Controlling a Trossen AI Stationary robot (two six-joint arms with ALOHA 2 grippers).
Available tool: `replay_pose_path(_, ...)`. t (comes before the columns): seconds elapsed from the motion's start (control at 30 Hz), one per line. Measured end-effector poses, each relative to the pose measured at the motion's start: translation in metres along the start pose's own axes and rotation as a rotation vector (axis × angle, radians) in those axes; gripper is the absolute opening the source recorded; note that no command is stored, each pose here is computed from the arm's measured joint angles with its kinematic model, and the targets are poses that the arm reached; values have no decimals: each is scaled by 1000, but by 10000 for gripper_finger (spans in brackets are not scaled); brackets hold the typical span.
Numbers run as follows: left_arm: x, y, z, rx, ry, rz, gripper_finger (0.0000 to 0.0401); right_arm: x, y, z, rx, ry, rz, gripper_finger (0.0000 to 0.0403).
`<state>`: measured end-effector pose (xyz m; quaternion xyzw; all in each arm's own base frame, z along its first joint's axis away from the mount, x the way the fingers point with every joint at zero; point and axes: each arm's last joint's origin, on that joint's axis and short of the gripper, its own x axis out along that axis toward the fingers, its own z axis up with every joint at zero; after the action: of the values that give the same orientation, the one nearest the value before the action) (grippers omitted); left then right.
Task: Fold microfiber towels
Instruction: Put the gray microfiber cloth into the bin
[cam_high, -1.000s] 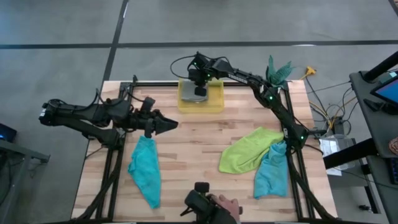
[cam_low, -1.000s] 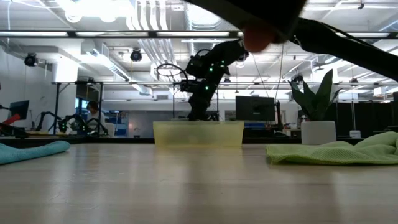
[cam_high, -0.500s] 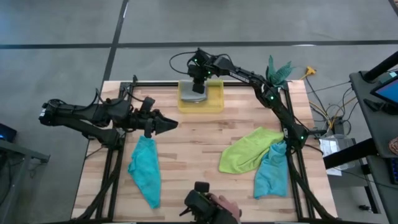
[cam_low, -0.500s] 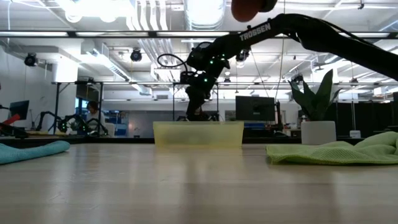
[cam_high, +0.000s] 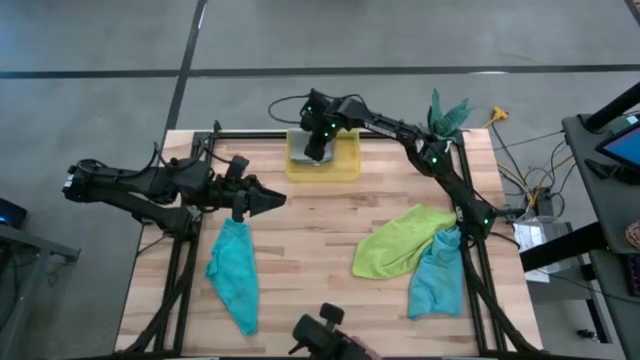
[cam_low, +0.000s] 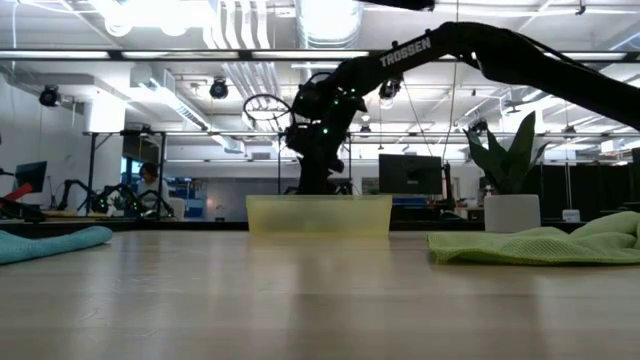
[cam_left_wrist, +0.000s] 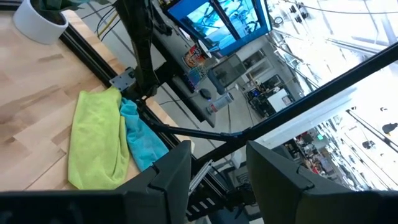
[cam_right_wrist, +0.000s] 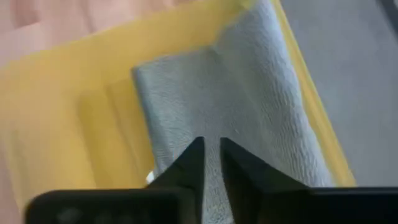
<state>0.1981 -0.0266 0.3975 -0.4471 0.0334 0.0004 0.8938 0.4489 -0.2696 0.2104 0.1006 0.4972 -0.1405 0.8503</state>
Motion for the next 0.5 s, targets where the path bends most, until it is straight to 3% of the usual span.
replay_pose_path(0.07,0,0,0,0,0,0,140,1,-1,1,114,-9,-17,16)
replay_pose_path(0.3,0,0,0,1,0,0,140,15,1,-3,561,12,-19,12)
replay_pose_path(0.5,0,0,0,1,0,0,140,19,6,-4,721,24,-28,12)
